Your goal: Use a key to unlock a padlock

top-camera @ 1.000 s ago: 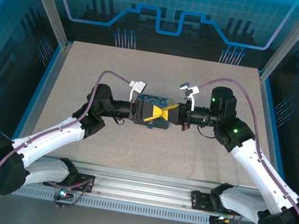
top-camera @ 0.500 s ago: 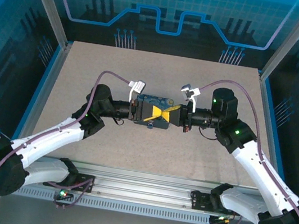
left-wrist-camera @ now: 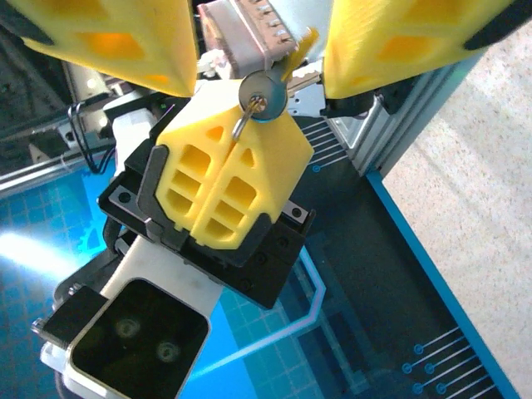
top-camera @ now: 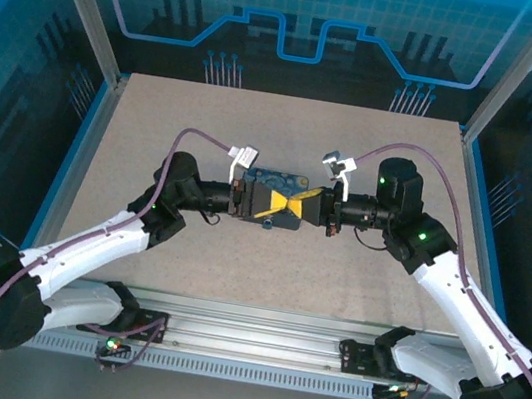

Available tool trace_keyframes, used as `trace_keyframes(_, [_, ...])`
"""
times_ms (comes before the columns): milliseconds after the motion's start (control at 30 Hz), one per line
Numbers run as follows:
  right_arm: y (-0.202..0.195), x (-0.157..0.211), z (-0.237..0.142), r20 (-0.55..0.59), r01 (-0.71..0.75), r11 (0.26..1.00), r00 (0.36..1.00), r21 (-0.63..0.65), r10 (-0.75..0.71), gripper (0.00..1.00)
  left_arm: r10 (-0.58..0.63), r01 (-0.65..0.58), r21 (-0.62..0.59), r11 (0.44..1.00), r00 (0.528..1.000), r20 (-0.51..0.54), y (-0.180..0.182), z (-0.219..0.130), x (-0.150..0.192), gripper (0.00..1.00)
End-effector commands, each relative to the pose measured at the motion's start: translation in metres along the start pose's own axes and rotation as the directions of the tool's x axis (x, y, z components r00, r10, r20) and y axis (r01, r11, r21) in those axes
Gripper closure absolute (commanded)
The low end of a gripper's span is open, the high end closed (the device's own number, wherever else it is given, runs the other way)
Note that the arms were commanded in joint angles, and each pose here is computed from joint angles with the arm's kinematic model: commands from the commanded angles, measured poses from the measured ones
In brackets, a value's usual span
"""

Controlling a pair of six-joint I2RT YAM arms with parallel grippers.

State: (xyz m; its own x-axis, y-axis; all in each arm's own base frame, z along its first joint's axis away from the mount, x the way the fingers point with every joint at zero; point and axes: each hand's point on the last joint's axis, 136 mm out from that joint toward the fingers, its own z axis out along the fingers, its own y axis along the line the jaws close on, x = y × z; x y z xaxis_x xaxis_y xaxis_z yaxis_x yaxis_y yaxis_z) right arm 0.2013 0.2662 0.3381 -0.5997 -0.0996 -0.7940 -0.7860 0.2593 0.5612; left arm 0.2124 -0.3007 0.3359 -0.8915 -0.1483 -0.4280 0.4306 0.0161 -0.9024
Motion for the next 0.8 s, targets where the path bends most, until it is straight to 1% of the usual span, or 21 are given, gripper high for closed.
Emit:
trace_keyframes(0, [0.0022, -0.0063, -0.0043, 0.026, 0.017, 1.000, 0.999, 0.002, -0.017, 1.00, 0.028, -0.028, 0.022, 0.999, 1.000, 0.000, -0.0052, -0.0030, 0.0042, 0.52])
trace_keyframes(200, [-0.0006, -0.0056, -0.0027, 0.020, 0.012, 1.000, 1.000, 0.008, -0.013, 1.00, 0.030, -0.030, 0.039, 0.999, 1.000, -0.001, -0.0093, -0.0032, 0.0042, 0.52])
trace_keyframes(767, [-0.0011, 0.0017, -0.0058, 0.018, 0.016, 1.000, 1.000, 0.015, -0.016, 1.00, 0.032, -0.033, 0.031, 0.999, 0.999, 0.021, -0.0081, -0.0027, -0.0014, 0.67])
